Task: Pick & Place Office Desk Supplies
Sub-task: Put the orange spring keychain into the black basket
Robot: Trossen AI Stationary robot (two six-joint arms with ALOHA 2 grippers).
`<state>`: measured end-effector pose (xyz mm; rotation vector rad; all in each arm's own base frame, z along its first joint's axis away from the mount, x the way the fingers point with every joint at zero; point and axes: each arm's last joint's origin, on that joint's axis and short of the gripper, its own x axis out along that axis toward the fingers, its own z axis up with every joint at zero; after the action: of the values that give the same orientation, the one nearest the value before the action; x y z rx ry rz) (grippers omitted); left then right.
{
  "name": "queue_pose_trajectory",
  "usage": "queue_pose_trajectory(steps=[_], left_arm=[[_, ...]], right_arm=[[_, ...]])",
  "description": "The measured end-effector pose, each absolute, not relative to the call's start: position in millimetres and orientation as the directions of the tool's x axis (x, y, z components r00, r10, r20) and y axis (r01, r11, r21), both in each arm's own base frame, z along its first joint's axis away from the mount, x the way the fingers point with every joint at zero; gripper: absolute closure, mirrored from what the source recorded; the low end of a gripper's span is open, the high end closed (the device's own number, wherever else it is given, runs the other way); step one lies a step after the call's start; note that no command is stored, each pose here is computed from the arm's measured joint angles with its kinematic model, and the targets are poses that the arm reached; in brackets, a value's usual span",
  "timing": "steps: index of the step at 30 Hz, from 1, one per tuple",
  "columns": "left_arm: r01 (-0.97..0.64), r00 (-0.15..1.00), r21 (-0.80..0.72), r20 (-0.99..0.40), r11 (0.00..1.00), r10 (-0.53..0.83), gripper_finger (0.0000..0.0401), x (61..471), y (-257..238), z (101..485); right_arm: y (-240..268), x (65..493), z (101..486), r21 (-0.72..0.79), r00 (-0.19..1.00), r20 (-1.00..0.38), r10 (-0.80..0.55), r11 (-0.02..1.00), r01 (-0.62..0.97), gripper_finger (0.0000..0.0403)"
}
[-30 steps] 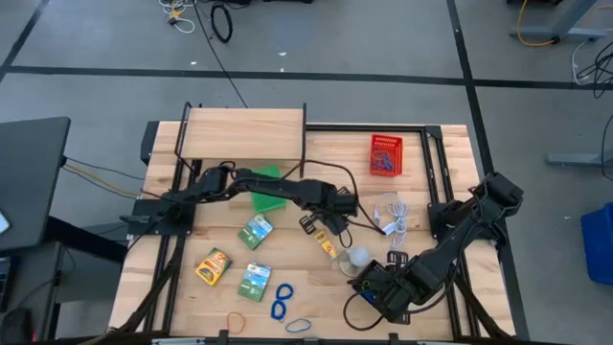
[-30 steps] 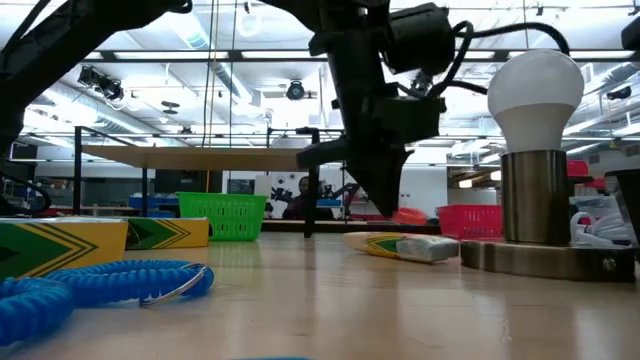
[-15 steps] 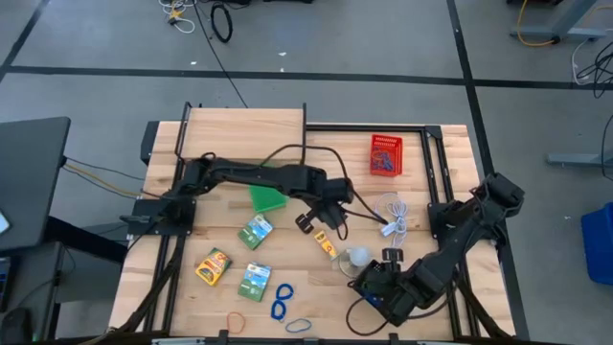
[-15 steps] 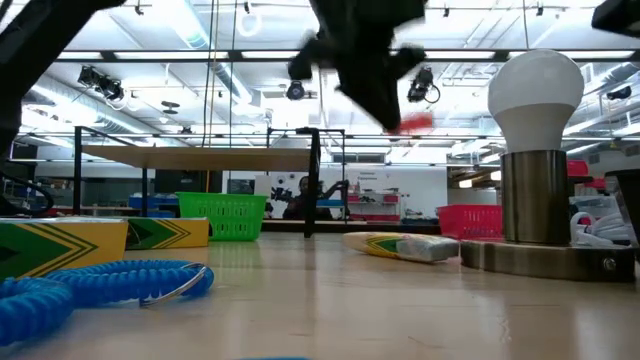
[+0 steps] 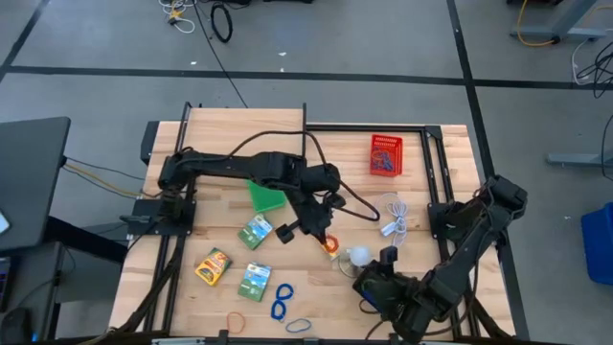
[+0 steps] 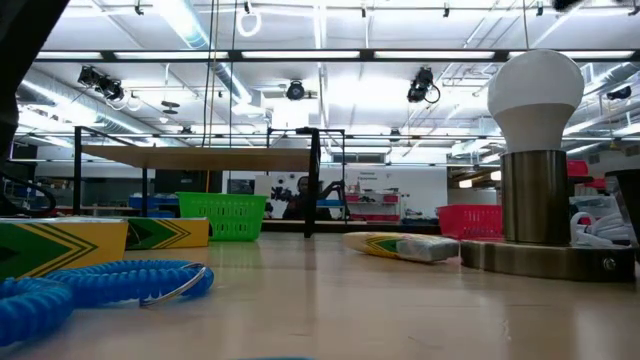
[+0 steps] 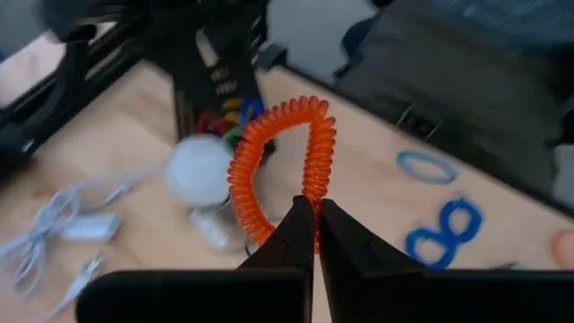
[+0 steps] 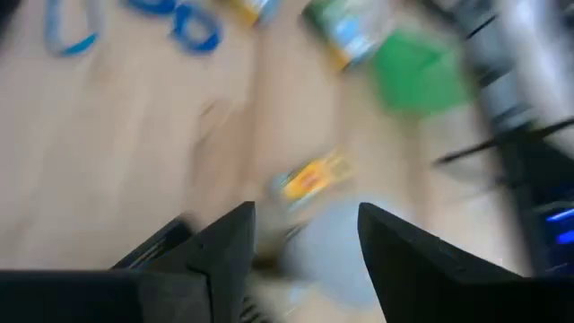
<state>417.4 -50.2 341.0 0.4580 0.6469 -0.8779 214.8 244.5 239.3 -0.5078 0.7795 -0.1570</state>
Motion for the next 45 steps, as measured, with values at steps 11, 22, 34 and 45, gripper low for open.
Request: queue_pose_trajectory(steps=[11, 22, 34, 45], left_arm=[[0.877, 0.416, 0.064, -0.596, 0.476, -0.687, 0.0395, 414, -62, 348], [0.912, 0.350, 0.052, -0.614, 0.406, -0.707, 0.0395, 421, -70, 315], [0.888, 0.419, 0.165, -0.674, 0.429, -0.608, 0.0395, 429, -63, 293], [0.876, 0.443, 0.192, -0.684, 0.443, -0.580, 0.0395, 431, -49, 292]], right_arm=[[244, 232, 250, -0.733, 0.816, -0.400, -0.417, 0.680, -0.012, 0.0195], [228, 261, 259, -0.803, 0.806, -0.270, -0.527, 0.585, 0.114, 0.0195], [238, 270, 266, -0.765, 0.864, -0.321, -0.388, 0.644, 0.005, 0.0195], [236, 272, 264, -0.750, 0.863, -0.361, -0.353, 0.660, -0.044, 0.0195]])
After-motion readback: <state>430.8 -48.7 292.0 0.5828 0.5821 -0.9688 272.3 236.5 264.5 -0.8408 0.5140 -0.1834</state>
